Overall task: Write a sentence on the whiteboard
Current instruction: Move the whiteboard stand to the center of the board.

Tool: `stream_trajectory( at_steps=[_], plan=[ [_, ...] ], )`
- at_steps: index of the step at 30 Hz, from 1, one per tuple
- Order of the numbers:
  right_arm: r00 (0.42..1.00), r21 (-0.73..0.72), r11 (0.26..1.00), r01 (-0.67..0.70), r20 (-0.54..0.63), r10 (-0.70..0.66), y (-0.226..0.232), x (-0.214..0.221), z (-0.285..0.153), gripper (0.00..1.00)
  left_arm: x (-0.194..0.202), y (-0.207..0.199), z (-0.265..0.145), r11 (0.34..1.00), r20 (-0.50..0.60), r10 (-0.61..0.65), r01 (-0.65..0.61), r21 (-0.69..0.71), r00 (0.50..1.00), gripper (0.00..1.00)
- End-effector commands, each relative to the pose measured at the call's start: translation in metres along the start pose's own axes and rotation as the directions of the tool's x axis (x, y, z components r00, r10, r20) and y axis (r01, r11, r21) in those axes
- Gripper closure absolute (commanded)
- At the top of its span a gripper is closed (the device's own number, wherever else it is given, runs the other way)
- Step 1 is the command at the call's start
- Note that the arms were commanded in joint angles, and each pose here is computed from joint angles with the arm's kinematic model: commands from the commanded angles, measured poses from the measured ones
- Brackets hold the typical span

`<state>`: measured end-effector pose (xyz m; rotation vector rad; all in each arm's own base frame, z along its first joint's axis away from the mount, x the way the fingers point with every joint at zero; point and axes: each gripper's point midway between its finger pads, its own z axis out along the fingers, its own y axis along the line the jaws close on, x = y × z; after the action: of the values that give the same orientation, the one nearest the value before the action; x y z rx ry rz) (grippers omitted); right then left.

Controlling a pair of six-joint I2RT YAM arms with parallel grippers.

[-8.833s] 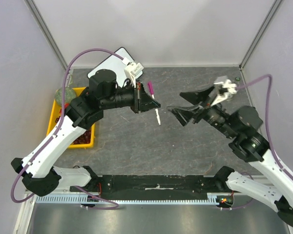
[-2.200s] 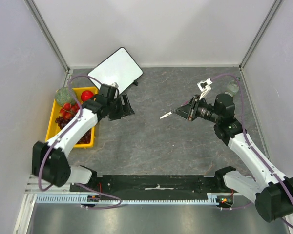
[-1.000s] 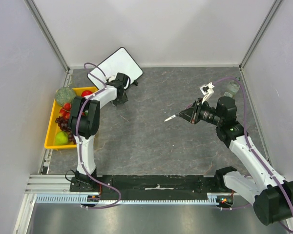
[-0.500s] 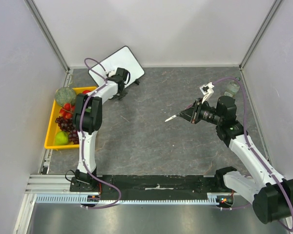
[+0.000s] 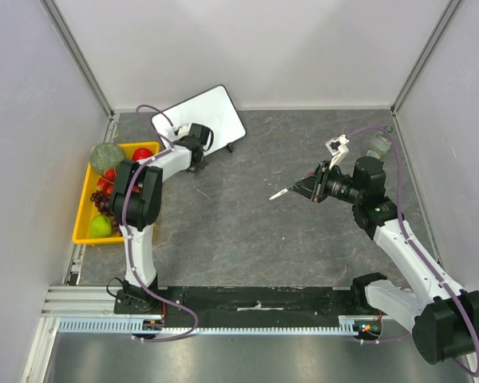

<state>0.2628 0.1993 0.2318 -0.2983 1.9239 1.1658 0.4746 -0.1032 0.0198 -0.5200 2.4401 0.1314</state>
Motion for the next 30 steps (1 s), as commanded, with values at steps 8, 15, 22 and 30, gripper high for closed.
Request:
stream_trajectory(
  at_steps=[8,15,22,30],
  plan=[
    [0.999,-0.019,1.000,0.025,0.029,-0.024,0.009,-0.001,-0.008,1.00,0.139,0.007,-0.071,0.986,-0.139,0.165,-0.161,0.045,0.976,0.98],
    [0.999,-0.017,1.000,0.024,0.035,-0.024,0.012,0.003,-0.014,1.00,0.213,0.011,-0.116,0.974,-0.181,0.225,-0.217,0.063,0.957,0.98],
    [0.999,-0.004,1.000,0.020,0.036,-0.020,0.013,0.007,-0.020,1.00,0.263,0.026,-0.156,0.976,-0.227,0.219,-0.212,0.055,0.949,0.98],
    [0.999,0.009,0.999,0.031,0.035,-0.031,0.015,0.012,-0.027,1.00,0.302,0.030,-0.195,0.969,-0.227,0.246,-0.236,0.074,0.942,0.98]
  ],
)
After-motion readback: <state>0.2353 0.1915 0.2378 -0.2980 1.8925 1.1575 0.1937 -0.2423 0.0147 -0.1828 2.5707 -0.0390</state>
